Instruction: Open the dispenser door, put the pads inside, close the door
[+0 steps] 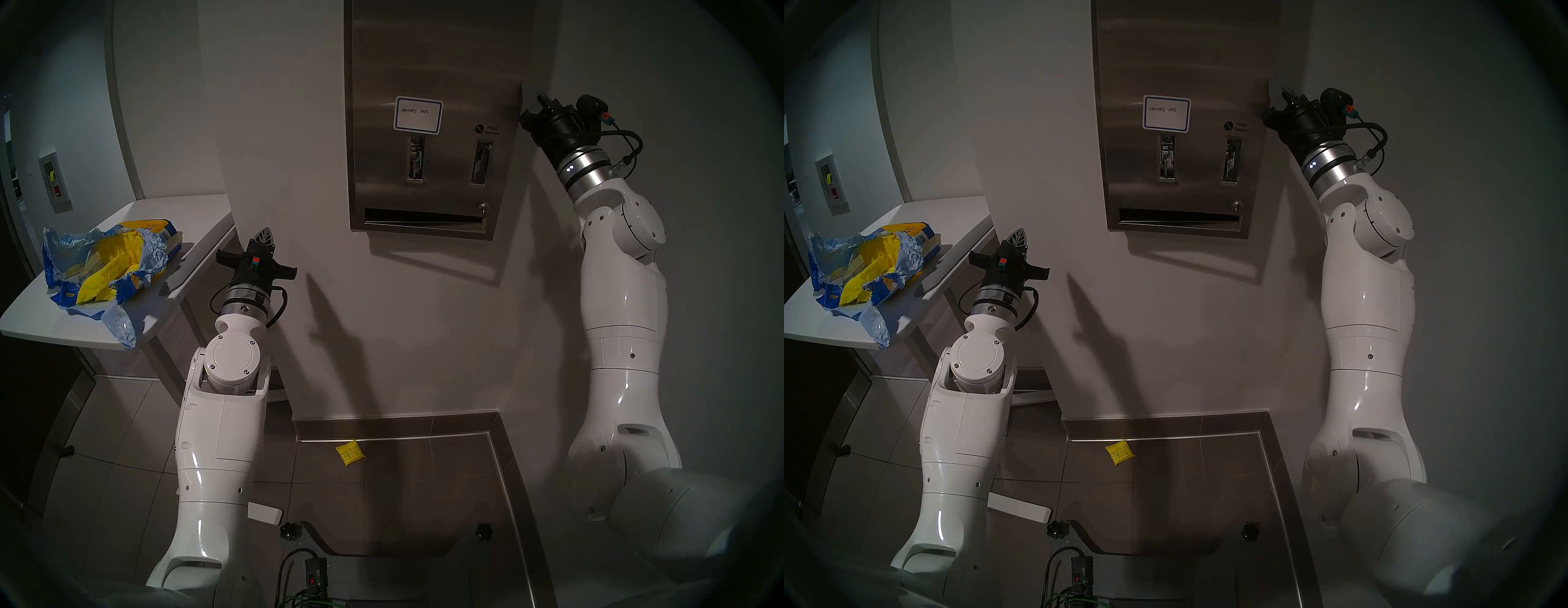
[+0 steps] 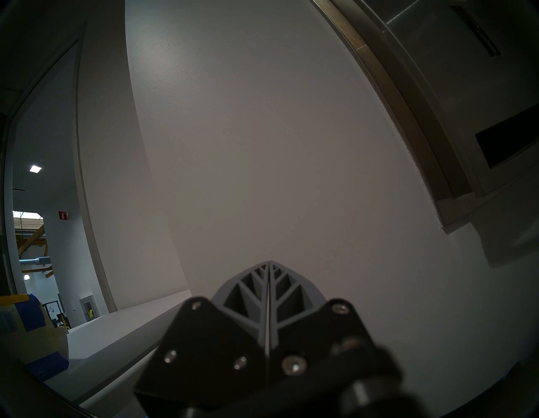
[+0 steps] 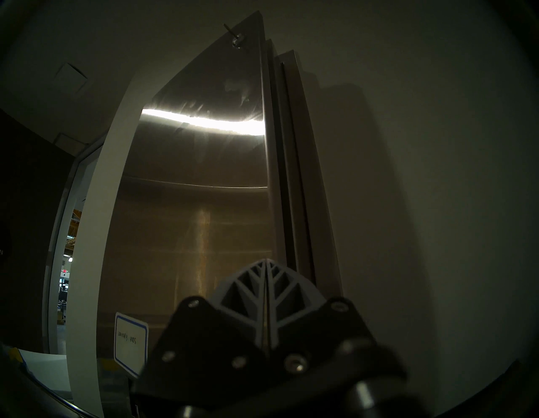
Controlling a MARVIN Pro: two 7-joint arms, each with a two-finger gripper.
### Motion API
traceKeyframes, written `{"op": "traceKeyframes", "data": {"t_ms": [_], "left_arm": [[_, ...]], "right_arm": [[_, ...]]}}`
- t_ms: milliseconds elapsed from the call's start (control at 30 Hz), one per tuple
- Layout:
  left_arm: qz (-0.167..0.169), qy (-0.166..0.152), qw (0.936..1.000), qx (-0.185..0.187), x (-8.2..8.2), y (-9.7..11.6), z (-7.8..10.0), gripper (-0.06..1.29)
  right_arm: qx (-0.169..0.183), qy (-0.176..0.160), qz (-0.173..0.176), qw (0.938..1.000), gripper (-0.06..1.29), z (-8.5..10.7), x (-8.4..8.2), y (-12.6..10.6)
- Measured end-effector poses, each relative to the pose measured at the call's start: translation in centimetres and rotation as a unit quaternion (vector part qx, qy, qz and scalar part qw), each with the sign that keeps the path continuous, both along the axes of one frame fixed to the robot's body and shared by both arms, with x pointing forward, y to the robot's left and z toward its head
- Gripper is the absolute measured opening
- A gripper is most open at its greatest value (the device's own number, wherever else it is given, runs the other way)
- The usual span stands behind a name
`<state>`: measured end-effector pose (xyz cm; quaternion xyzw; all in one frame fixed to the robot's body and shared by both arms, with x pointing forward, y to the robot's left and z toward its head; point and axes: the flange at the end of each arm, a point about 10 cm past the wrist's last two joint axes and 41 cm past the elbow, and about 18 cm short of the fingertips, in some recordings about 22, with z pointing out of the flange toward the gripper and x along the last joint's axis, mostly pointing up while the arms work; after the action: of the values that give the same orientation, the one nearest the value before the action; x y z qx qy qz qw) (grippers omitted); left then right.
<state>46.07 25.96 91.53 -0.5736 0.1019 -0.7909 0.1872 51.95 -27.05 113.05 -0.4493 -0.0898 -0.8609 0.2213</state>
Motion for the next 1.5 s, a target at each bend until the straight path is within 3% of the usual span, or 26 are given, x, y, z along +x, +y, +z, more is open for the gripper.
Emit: {"op": "traceKeyframes", "data": {"t_ms": [200,567,1500], "left_arm": [[0.0,-0.001,1.0,0.0,0.0,0.0,0.0,-0.02],[-0.001,-0.002,1.0,0.0,0.0,0.0,0.1,-0.02],[-0.001,-0.005,1.0,0.0,0.1,0.0,0.1,-0.02]], "right_arm": [[0.001,0.021,0.005,0.9998,-0.04,-1.5,1.6,-0.1],[0.003,0.036,0.01,0.9993,-0.04,-2.5,3.3,-0.3],[0.01,0.04,-0.003,0.9991,-0.04,-2.7,3.9,-1.8]]}}
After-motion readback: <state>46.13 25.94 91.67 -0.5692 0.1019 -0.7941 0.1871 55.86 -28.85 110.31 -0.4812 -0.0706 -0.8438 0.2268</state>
